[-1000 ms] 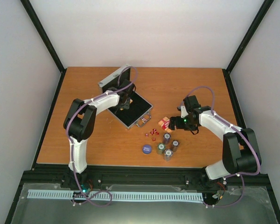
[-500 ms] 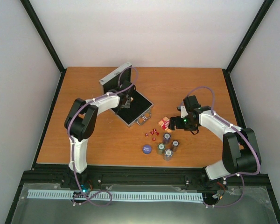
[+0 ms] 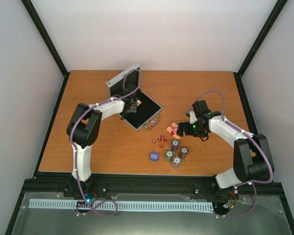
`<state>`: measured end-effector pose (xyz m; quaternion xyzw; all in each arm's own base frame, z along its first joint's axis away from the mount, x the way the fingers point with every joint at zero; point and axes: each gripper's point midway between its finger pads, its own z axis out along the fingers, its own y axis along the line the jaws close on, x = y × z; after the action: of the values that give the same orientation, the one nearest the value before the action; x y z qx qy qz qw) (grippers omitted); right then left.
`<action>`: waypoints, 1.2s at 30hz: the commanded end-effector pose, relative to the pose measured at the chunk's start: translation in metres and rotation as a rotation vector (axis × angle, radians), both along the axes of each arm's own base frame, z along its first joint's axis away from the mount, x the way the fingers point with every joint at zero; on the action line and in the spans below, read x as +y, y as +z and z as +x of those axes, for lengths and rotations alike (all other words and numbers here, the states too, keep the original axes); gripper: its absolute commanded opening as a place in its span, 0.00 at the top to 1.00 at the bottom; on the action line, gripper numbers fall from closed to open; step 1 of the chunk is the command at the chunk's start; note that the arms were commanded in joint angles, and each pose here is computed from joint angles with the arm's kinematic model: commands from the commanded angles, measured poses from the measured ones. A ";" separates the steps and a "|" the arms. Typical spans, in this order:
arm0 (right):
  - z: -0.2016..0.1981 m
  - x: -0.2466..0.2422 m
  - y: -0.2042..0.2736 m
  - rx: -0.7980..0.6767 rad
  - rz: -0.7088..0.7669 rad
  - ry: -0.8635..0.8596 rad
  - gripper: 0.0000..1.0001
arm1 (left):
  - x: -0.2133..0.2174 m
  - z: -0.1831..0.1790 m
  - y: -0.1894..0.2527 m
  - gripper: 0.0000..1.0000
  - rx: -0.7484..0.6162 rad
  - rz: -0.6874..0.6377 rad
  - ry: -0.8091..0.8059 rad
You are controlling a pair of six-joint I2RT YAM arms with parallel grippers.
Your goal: Pack up texas hold em set
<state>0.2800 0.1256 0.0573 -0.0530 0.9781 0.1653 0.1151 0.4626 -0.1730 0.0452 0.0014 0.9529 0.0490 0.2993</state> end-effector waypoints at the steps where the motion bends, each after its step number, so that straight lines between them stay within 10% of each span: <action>1: -0.002 0.004 -0.002 0.010 0.013 0.004 0.00 | 0.010 -0.020 0.002 0.40 0.090 0.060 -0.048; 12: -0.001 0.004 -0.001 0.004 0.017 0.001 0.00 | 0.007 -0.019 0.059 0.21 0.004 0.070 -0.127; 23: 0.000 0.004 -0.001 0.007 0.010 0.000 0.00 | -0.047 -0.035 0.057 0.01 0.037 -0.022 -0.537; 36: 0.005 0.002 -0.001 0.005 -0.007 0.000 0.00 | -0.071 -0.016 0.072 0.00 -0.003 0.016 -0.669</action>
<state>0.2792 0.1257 0.0505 -0.0507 0.9796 0.1642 0.1041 0.4409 -0.2267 0.0980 0.2770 0.9180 -0.0350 0.2818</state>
